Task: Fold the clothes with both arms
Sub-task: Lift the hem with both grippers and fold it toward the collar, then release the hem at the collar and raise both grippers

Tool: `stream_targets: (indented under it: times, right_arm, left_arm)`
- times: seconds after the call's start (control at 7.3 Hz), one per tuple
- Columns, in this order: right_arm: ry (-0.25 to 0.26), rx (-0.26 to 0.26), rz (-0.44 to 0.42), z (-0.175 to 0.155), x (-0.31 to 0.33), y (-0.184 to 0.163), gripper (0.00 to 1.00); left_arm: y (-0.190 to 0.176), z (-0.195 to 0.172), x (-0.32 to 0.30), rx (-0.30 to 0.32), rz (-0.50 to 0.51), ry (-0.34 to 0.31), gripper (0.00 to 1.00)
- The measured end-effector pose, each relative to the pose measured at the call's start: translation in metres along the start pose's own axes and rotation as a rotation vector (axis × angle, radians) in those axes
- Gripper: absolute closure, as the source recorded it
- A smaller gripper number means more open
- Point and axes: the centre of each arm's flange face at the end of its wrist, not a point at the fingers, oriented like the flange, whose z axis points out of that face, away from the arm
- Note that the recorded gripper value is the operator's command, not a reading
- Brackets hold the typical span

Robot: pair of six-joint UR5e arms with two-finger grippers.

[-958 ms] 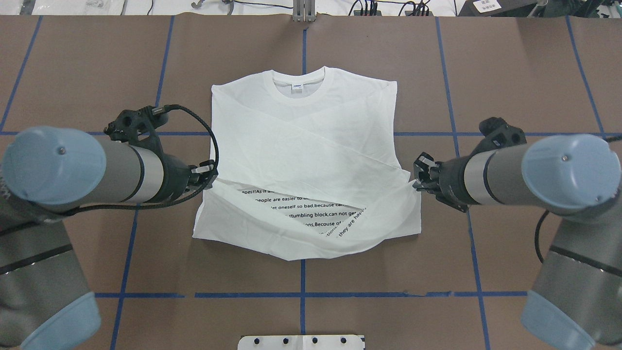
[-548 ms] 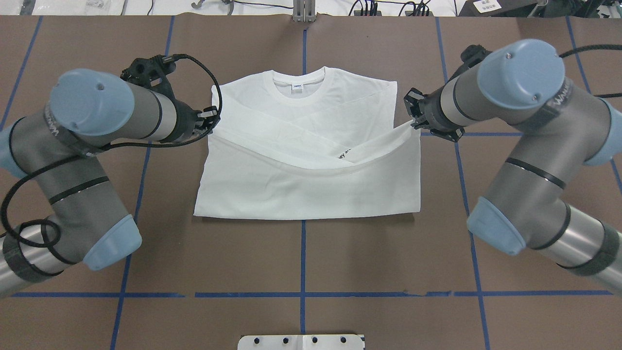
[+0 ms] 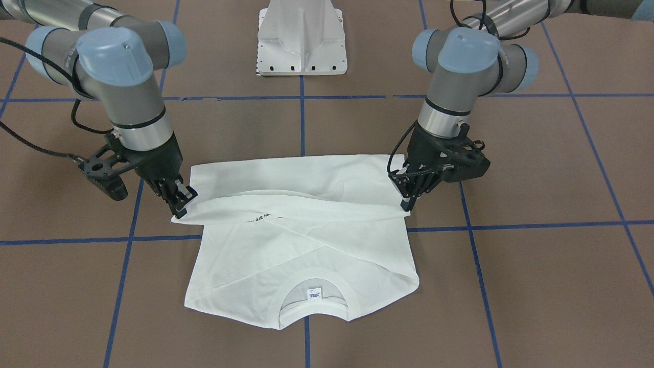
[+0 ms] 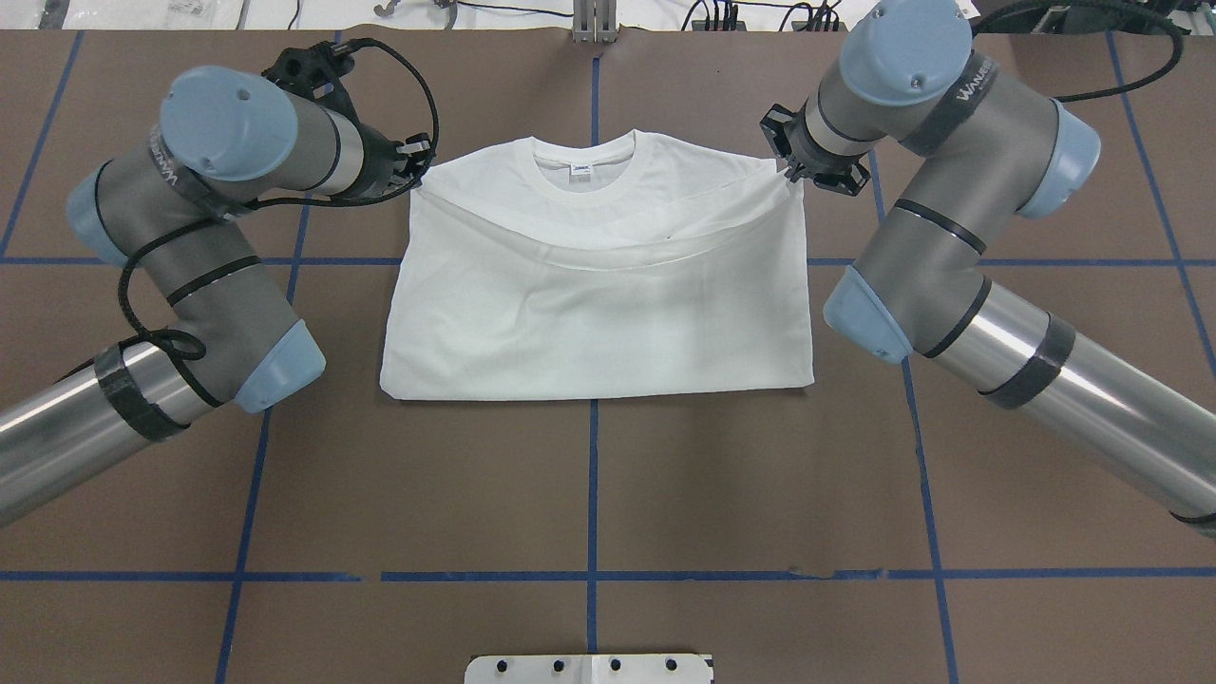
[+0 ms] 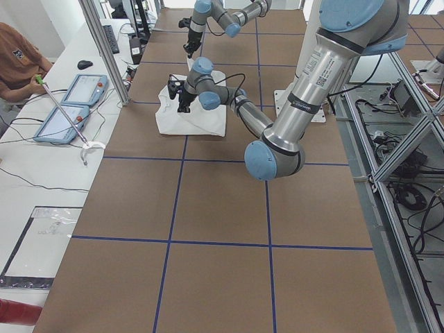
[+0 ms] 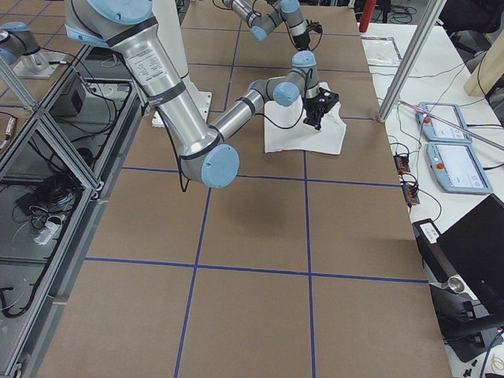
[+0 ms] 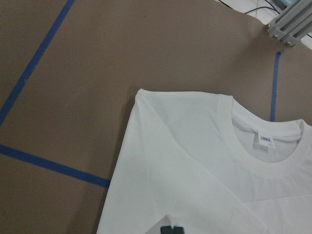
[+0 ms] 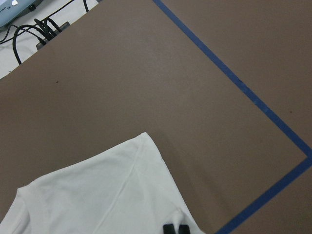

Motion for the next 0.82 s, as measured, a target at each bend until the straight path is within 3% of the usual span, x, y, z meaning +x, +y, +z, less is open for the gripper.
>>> stream_targets:
  times: [0.41,0.82]
  right_arm:
    - [0.038,0.015,0.005,0.060,-0.030,-0.017,1.00]
    - [0.041,0.021,0.005,0.083,-0.043,-0.022,1.00]
  left_arm:
    - [-0.027,0.048,-0.009,0.026,-0.008,0.010,1.00]
    - [-0.036,0.074,-0.025,0.036,-0.010,0.017,1.00]
